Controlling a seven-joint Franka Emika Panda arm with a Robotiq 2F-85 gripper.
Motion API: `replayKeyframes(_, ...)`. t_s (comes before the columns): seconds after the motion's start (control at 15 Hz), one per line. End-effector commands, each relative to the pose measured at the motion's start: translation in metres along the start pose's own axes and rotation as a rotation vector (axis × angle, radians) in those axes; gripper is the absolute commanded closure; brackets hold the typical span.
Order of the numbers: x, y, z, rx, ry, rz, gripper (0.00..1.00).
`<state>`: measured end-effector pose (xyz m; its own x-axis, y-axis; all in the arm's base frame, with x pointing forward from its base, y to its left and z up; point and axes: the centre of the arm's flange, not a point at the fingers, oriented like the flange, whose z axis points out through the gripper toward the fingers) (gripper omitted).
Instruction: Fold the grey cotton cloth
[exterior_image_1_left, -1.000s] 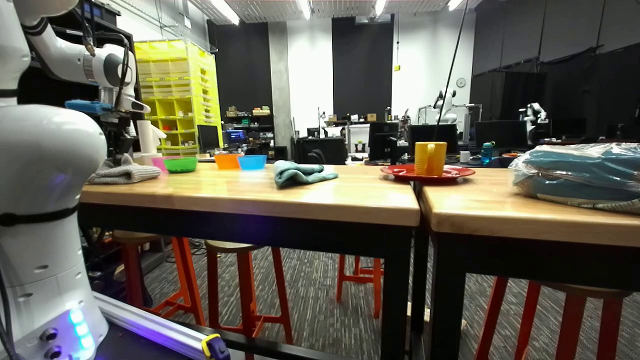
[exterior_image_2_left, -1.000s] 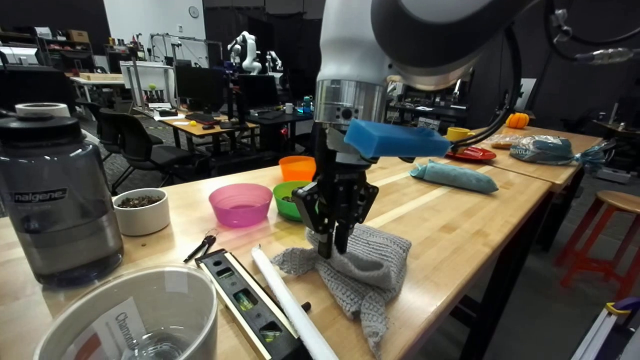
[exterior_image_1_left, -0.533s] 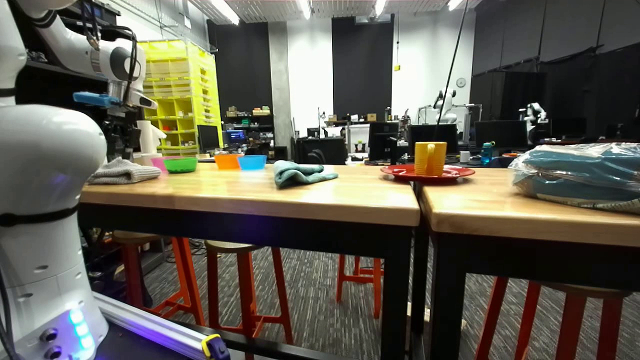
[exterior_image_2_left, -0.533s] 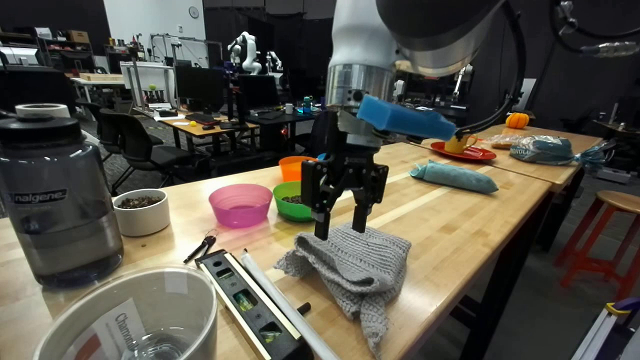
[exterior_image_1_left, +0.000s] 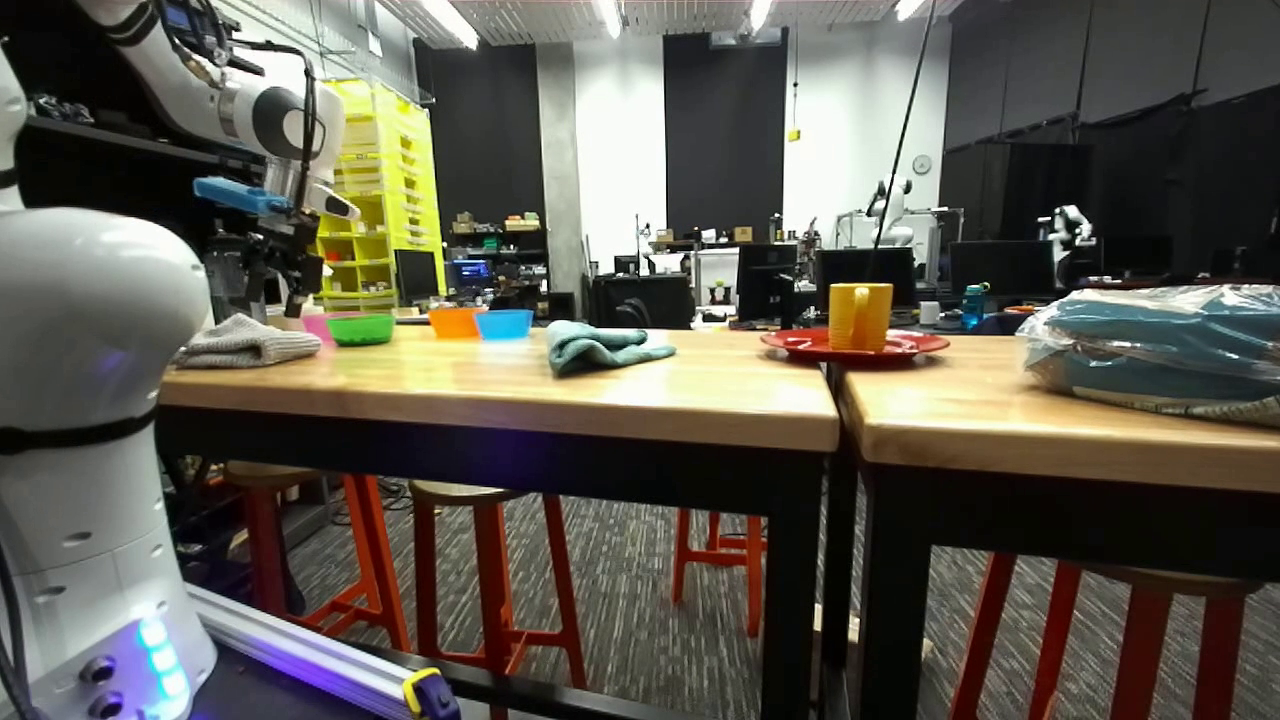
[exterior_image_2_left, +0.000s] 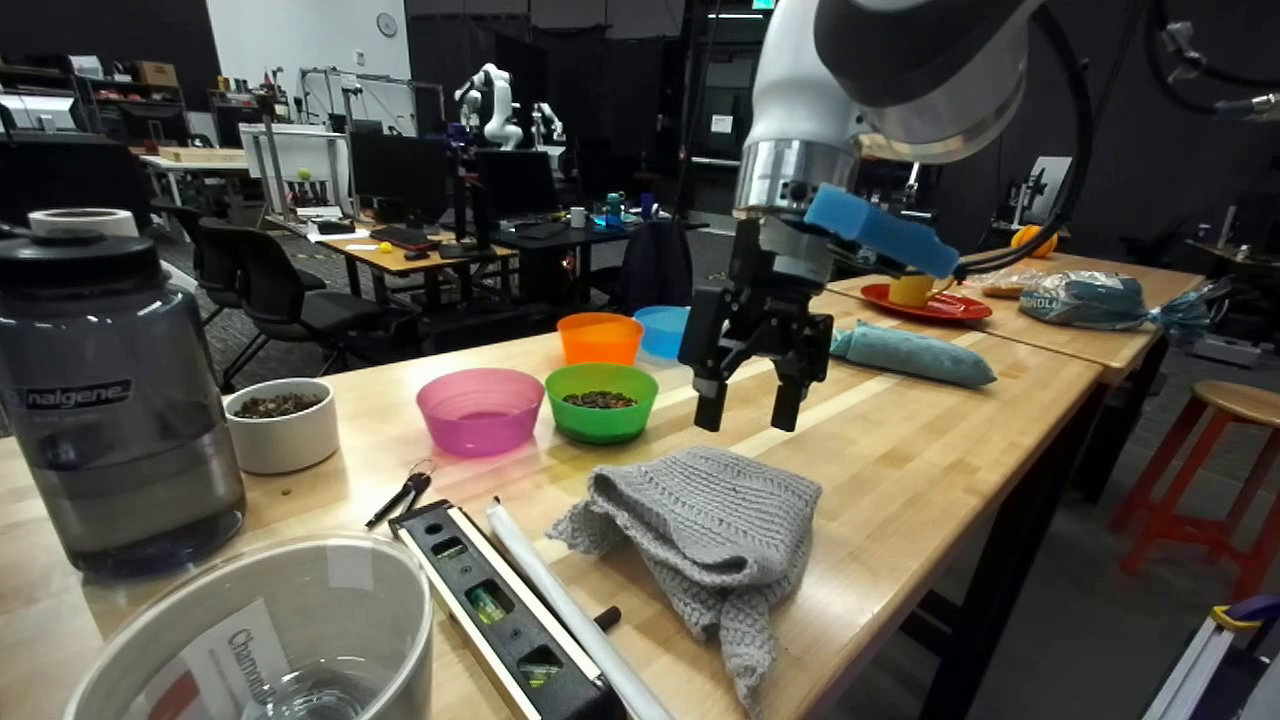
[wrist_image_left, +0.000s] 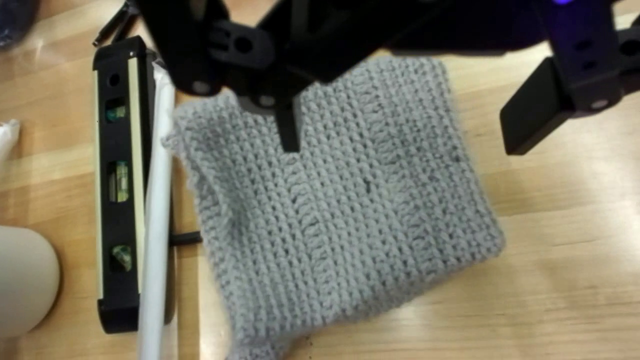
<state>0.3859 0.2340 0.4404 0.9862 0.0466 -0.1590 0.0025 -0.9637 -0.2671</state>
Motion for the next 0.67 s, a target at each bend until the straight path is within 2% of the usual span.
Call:
replayKeyframes(0.0, -0.018, 0.036, -0.002, 0.06, -0.001, -0.028, 0.0)
replayKeyframes(0.6, -0.024, 0.083, 0.013, 0.187, -0.037, -0.114, 0.01)
